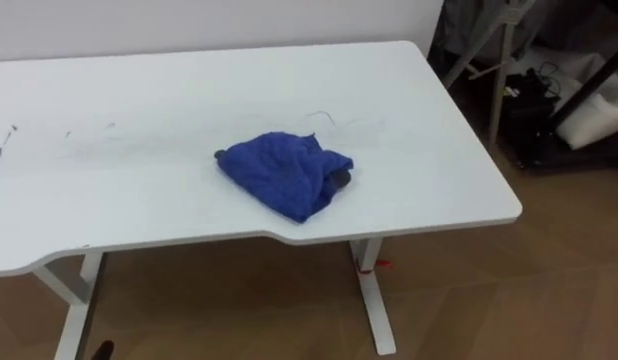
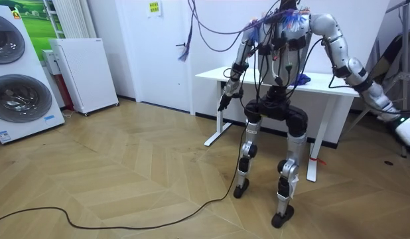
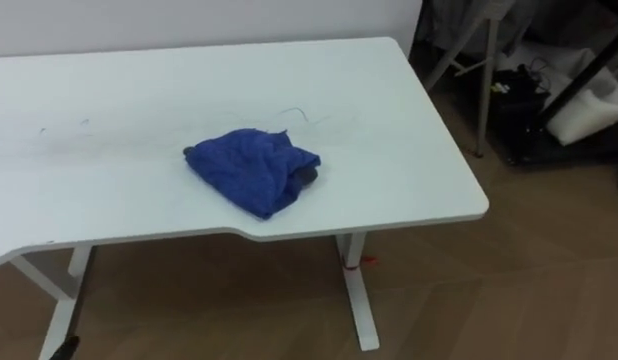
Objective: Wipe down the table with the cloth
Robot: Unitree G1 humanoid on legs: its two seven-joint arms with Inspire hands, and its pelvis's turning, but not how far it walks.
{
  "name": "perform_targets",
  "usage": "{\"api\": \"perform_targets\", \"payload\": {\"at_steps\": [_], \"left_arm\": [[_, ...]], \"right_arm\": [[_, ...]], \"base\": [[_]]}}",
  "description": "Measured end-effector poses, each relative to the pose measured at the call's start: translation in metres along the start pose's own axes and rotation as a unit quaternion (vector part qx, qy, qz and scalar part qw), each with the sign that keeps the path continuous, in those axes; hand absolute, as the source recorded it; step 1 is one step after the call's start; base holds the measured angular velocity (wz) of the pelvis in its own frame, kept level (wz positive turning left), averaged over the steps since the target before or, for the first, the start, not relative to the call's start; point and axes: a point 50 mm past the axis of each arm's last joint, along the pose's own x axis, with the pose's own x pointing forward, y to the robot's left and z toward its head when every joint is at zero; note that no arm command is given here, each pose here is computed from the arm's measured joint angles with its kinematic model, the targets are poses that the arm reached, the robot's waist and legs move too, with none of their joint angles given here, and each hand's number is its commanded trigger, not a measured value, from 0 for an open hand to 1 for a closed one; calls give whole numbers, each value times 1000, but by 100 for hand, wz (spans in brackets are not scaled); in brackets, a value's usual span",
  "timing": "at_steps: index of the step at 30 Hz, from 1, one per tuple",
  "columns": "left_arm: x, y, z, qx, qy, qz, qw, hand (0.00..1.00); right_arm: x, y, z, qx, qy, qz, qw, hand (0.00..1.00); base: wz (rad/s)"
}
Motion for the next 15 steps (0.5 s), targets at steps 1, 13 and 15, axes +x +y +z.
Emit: {"api": "perform_targets", "payload": {"at_steps": [1, 13, 15], "left_arm": [[0, -8, -1, 8, 3, -7, 1000, 0], [-9, -58, -24, 69, 30, -49, 996, 0], [-10, -60, -28, 76, 35, -50, 995, 0]], "right_arm": [[-4, 15, -13, -31, 10, 22, 999, 0], [-30, 83, -30, -221, -51, 153, 962, 0], [-30, 83, -32, -237, -55, 156, 957, 0]], "base": [[0], [2], [0]]}}
